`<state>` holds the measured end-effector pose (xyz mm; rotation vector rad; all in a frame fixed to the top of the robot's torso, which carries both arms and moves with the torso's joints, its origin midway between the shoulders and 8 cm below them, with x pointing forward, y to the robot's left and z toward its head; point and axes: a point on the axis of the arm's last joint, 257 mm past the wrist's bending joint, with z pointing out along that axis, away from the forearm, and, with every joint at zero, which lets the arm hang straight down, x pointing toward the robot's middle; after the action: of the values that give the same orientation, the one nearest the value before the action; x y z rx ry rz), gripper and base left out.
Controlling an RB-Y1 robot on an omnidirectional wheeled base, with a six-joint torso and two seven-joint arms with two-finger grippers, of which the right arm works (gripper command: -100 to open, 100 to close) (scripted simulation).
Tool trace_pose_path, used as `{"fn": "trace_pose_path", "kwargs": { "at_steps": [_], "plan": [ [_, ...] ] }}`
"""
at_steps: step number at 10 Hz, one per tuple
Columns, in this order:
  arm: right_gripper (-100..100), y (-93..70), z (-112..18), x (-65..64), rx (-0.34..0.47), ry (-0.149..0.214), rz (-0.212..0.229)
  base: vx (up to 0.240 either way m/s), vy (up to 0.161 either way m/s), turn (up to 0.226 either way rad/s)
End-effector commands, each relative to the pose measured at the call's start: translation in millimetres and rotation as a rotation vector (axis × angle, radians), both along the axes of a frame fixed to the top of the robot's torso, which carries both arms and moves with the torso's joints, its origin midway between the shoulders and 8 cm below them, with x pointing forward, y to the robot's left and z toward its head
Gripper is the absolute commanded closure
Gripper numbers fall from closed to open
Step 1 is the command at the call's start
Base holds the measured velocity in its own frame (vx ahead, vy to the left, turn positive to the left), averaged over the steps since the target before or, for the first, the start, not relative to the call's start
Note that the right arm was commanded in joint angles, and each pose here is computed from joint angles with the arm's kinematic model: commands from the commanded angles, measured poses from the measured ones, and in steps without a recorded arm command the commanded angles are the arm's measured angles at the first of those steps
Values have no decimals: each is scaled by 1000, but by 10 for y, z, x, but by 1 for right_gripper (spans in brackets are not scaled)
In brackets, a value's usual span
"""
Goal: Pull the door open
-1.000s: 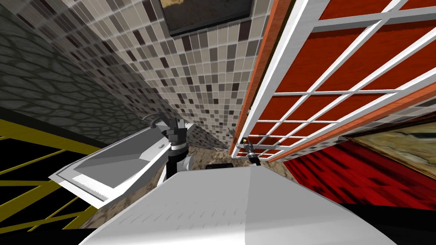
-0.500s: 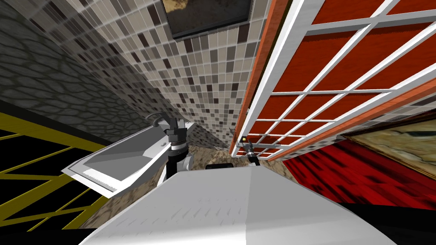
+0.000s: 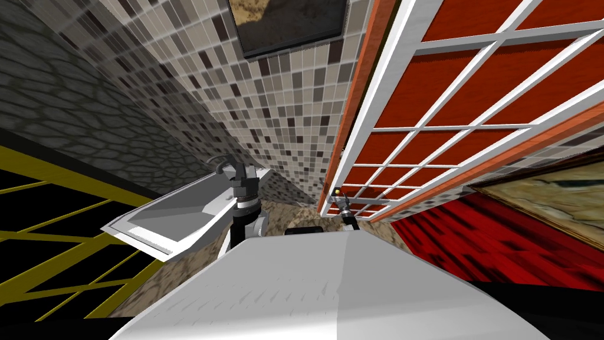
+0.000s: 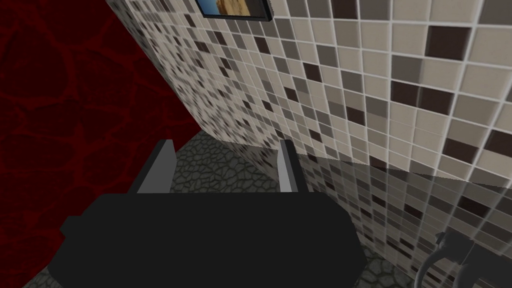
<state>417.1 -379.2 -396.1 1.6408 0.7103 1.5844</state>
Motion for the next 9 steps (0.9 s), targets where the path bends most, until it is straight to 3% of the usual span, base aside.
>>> {"fn": "trace_pose_path", "kwargs": {
  "at_steps": [1, 2, 9],
  "plan": [
    [-100, 19, 2, 19, 62, -8, -1, -42, -13, 12],
    [-100, 19, 2, 19, 69, -8, -1, -33, -10, 8],
    [-100, 113, -2, 99, 315, -37, -4, -46, -10, 13]
  ]
}}
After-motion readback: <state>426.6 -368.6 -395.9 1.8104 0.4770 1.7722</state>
